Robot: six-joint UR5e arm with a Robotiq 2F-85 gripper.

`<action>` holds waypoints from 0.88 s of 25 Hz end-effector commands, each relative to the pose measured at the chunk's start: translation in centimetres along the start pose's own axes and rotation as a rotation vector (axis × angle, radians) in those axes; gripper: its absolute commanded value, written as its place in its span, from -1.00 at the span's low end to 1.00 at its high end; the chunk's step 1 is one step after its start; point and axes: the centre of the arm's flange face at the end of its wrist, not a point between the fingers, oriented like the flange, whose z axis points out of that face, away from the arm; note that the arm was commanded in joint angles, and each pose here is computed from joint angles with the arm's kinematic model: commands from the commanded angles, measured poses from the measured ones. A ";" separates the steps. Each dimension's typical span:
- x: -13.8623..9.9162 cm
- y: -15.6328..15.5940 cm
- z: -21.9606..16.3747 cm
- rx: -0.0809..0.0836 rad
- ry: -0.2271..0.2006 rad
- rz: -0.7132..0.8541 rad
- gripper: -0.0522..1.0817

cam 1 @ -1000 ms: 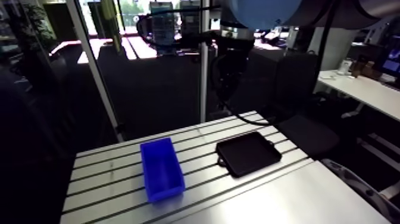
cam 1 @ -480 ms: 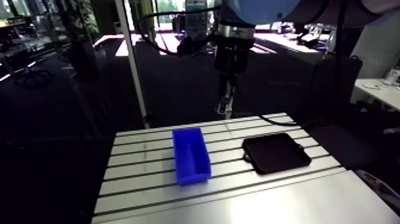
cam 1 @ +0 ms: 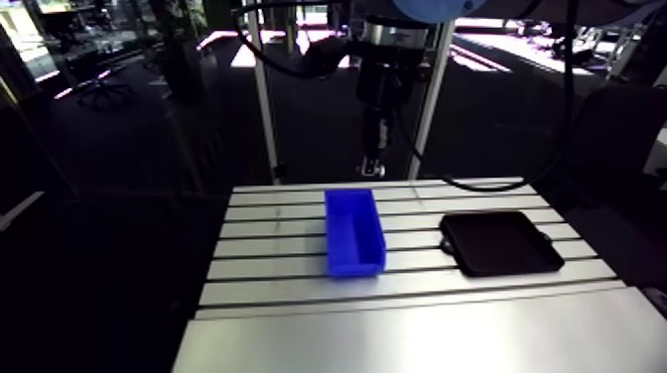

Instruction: Pick up the M10 bolt from the tray and put it into the blue bin.

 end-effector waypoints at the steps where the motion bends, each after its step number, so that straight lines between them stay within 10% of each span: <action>1: 2.3 0.1 1.8 0.028 -0.004 -0.044 0.91; 6: 2.5 0.6 4.1 0.064 -0.011 -0.034 0.90; 9: 2.5 1.4 5.4 0.041 -0.018 -0.032 0.90; 14: 2.2 1.2 7.8 0.077 -0.032 -0.027 0.89; 22: 2.8 0.5 11.2 0.075 -0.078 -0.034 0.89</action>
